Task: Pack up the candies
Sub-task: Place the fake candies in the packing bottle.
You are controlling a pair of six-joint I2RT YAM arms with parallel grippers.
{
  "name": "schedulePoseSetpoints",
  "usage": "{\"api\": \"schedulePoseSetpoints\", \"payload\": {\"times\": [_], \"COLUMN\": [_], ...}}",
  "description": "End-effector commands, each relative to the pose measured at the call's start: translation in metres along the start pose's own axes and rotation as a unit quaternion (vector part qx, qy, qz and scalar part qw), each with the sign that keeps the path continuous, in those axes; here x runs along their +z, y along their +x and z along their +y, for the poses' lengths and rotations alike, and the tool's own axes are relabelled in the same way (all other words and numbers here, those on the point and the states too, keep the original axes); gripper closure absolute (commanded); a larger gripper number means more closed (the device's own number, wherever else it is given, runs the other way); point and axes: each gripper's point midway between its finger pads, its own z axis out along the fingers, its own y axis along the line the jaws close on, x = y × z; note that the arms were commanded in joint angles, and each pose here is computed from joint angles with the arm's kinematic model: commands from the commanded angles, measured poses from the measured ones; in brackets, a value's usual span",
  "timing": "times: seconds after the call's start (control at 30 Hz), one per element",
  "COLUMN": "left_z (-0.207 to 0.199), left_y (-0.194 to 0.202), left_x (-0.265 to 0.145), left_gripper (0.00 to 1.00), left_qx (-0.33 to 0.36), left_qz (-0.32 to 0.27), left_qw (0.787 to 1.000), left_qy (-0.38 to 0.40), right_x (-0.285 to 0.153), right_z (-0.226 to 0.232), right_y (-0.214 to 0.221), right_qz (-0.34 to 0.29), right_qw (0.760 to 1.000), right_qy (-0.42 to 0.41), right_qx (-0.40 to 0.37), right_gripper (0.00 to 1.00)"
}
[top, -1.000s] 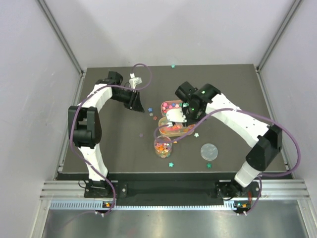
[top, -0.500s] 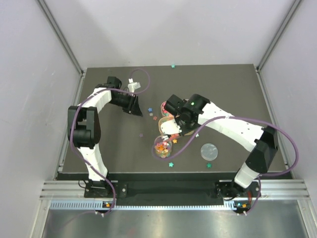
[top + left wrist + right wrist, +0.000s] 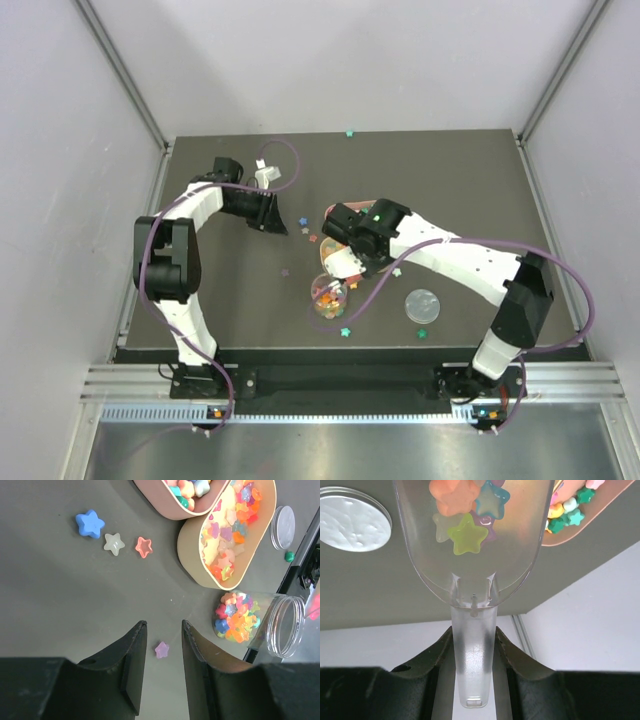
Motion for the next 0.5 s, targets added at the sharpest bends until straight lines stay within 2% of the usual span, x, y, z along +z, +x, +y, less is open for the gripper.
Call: {"api": "schedulePoseSetpoints", "payload": {"times": [0.0, 0.47], "left_z": [-0.009, -0.002], "left_y": [-0.020, -0.017], "left_x": [-0.010, -0.007], "left_gripper": [0.61, 0.61], "left_qx": [0.033, 0.026], "left_qz": [-0.039, -0.055], "left_qw": [0.999, 0.998], "left_qy": [0.006, 0.016], "right_x": [-0.012, -0.030], "right_z": [0.015, -0.007], "right_y": [0.019, 0.027], "right_qz": [0.061, 0.126], "right_qw": [0.997, 0.987], "right_qy": [-0.018, 0.037], "right_qx": [-0.036, -0.093], "right_gripper": [1.00, 1.00]}}
